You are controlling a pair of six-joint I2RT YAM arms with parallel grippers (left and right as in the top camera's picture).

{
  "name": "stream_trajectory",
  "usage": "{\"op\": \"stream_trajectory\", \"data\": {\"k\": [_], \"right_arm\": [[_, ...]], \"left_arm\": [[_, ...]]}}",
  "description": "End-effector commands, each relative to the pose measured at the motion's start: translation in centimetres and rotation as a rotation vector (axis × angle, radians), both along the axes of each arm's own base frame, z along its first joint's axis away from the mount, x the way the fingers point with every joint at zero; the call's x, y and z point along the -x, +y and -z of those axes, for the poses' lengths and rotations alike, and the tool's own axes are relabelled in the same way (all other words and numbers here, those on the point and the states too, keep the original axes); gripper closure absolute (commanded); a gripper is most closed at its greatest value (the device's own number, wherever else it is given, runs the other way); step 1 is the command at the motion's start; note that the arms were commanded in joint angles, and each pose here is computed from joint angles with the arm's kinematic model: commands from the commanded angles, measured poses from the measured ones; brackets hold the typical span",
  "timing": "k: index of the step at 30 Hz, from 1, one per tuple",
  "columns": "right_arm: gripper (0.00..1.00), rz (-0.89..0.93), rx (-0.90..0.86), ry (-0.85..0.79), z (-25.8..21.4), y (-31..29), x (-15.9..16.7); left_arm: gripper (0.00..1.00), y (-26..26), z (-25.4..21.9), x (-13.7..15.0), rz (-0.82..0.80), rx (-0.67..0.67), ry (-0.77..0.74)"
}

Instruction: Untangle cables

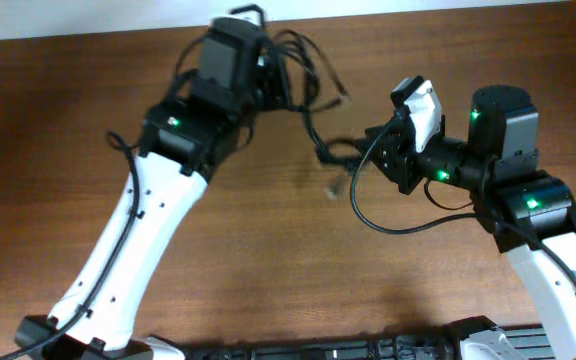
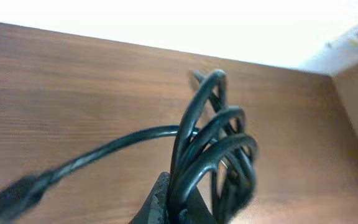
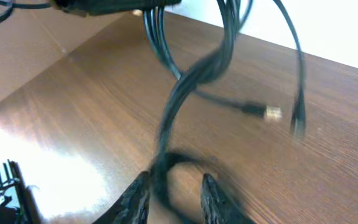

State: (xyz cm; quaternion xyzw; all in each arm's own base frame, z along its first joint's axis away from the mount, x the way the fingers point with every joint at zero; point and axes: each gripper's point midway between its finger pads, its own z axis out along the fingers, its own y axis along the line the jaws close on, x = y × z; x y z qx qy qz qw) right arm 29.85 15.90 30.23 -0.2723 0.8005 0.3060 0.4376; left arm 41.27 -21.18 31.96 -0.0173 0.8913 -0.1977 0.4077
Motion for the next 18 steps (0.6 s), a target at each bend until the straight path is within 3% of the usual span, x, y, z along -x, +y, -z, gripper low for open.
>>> {"op": "stream_trajectory", "data": {"k": [1, 3, 5, 11, 14, 18], "right_arm": [[0.75, -0.024, -0.009, -0.025, -0.7, 0.2, 0.5], [0.73, -0.013, -0.003, -0.026, -0.7, 0.1, 0.4], [0.63, 0.011, 0.013, -0.028, -0.5, -0.2, 0.0], [0.63, 0.127, 0.062, -0.005, 0.3, -1.8, -1.1], [0.63, 0.259, 0.058, 0.048, 0.8, -3.2, -2.1], [0.63, 0.281, 0.040, 0.061, 0.7, -3.3, -2.2]], "left_arm": [[1.00, -2.1, -1.0, 0.8, 0.095, 0.048, -0.005], [1.00, -3.0, -1.0, 1.4, 0.158, 0.061, 0.002], [1.00, -3.7, -1.1, 1.9, 0.205, 0.080, 0.011], [1.00, -6.4, -1.6, 4.2, 0.408, 0.153, 0.036], [1.00, -7.1, -1.8, 5.1, 0.464, 0.189, 0.055], [1.00, -7.8, -1.9, 5.8, 0.497, 0.204, 0.062]]}}
